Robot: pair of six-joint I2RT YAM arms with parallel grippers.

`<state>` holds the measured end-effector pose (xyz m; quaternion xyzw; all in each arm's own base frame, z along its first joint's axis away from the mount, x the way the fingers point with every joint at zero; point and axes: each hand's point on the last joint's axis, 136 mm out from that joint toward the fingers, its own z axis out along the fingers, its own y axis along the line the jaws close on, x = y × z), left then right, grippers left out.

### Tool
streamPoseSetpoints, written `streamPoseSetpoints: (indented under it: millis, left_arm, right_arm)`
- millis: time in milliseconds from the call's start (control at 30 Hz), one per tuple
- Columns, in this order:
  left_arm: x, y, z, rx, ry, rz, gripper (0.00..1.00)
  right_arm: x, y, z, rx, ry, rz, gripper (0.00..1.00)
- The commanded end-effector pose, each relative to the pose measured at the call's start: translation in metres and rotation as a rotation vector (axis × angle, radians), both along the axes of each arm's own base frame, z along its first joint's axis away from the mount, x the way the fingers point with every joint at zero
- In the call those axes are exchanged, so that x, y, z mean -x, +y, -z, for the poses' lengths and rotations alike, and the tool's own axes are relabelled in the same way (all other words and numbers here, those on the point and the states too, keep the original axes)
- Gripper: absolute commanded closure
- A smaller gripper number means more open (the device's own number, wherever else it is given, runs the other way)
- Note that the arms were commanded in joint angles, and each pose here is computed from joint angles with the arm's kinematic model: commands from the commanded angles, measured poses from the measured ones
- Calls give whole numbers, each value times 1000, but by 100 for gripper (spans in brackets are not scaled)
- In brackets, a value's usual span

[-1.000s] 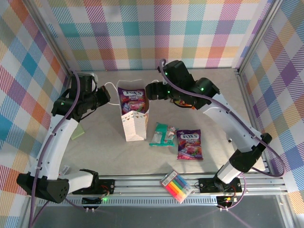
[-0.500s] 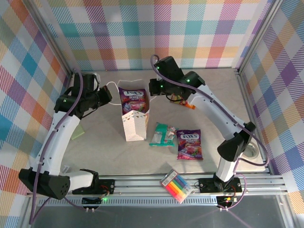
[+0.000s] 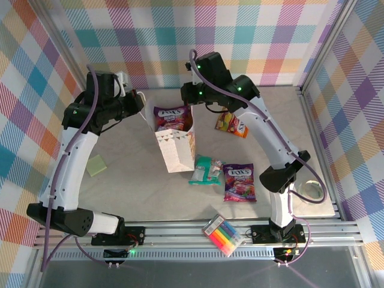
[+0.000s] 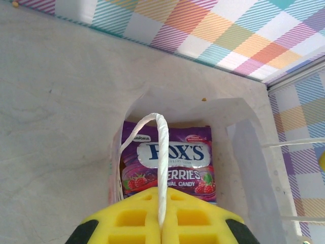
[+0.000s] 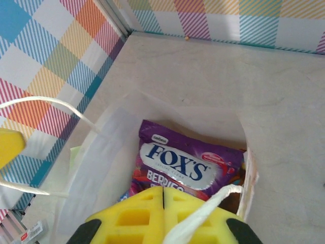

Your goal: Place the snacks into the paper bag

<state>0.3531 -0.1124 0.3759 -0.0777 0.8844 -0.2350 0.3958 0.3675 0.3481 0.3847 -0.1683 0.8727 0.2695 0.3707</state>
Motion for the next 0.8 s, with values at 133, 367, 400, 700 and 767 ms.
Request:
streamPoseSetpoints:
  millis: [133, 367, 400, 700, 767]
  left_arm:
    - [5, 12, -24, -56, -89, -9, 100]
    - [6, 16, -5, -79, -55, -23, 100]
    - [8, 17, 1, -79, -44, -27, 100]
    - [26, 26, 38, -92, 22, -64, 100]
    - [29, 27, 39, -90, 24, -66, 100]
  right_arm:
    - [6, -3, -8, -40, -15, -13, 97]
    - [6, 0, 17, -22, 46, -8, 94]
    - [7, 0, 20, -21, 53, -7, 94]
    - [18, -6, 44, -12, 119, 2, 82]
    - [21, -9, 45, -15, 123, 6, 77]
